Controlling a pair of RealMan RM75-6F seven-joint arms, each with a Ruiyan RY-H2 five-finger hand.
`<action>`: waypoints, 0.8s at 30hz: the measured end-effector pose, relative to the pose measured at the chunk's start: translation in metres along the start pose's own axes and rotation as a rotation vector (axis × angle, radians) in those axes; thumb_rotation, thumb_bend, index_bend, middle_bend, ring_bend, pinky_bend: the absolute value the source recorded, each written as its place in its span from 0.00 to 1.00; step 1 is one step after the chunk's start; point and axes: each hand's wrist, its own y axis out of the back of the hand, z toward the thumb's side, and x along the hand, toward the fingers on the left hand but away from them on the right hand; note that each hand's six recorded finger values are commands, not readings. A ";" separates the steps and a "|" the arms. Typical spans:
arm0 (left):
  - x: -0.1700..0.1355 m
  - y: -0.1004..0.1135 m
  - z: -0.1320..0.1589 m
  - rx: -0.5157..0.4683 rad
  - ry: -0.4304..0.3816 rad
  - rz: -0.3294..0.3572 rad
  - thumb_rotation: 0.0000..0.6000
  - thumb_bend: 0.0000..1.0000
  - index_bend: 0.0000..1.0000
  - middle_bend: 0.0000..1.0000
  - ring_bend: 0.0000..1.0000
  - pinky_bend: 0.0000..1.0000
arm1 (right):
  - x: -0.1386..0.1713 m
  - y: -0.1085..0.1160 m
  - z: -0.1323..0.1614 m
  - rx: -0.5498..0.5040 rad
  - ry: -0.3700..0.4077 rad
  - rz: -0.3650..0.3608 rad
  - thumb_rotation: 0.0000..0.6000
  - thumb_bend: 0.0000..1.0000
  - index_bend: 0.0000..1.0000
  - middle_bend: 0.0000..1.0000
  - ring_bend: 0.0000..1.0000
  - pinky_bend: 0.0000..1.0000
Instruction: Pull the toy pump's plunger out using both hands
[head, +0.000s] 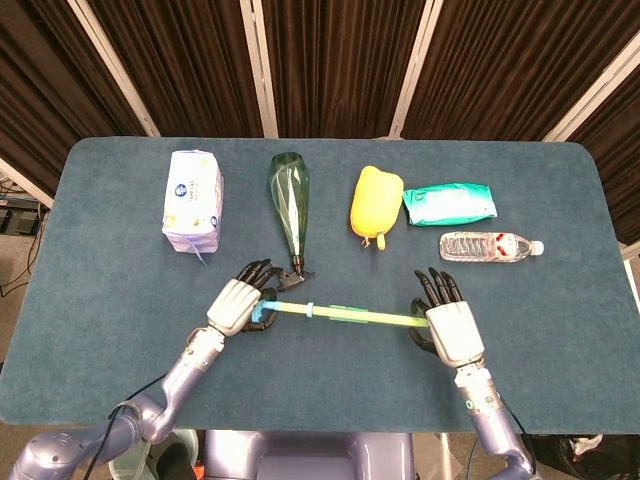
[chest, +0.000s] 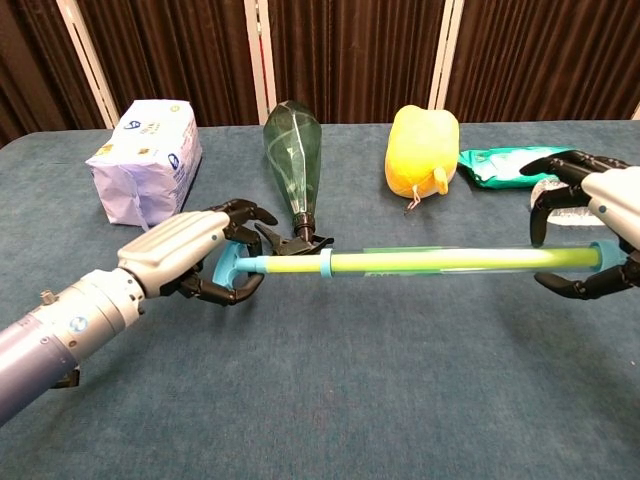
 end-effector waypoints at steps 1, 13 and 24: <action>-0.001 0.003 -0.001 -0.001 -0.001 0.006 1.00 0.52 0.69 0.13 0.01 0.10 | 0.000 0.000 -0.001 -0.002 -0.002 -0.001 1.00 0.43 0.80 0.14 0.03 0.11; -0.016 0.025 0.002 -0.005 -0.031 0.046 1.00 0.53 0.69 0.14 0.01 0.10 | 0.001 0.005 -0.013 -0.002 -0.041 -0.018 1.00 0.45 0.85 0.17 0.04 0.12; -0.029 0.039 0.010 -0.001 -0.068 0.079 1.00 0.53 0.69 0.14 0.02 0.10 | -0.001 0.007 -0.027 0.003 -0.083 -0.022 1.00 0.45 0.87 0.19 0.05 0.12</action>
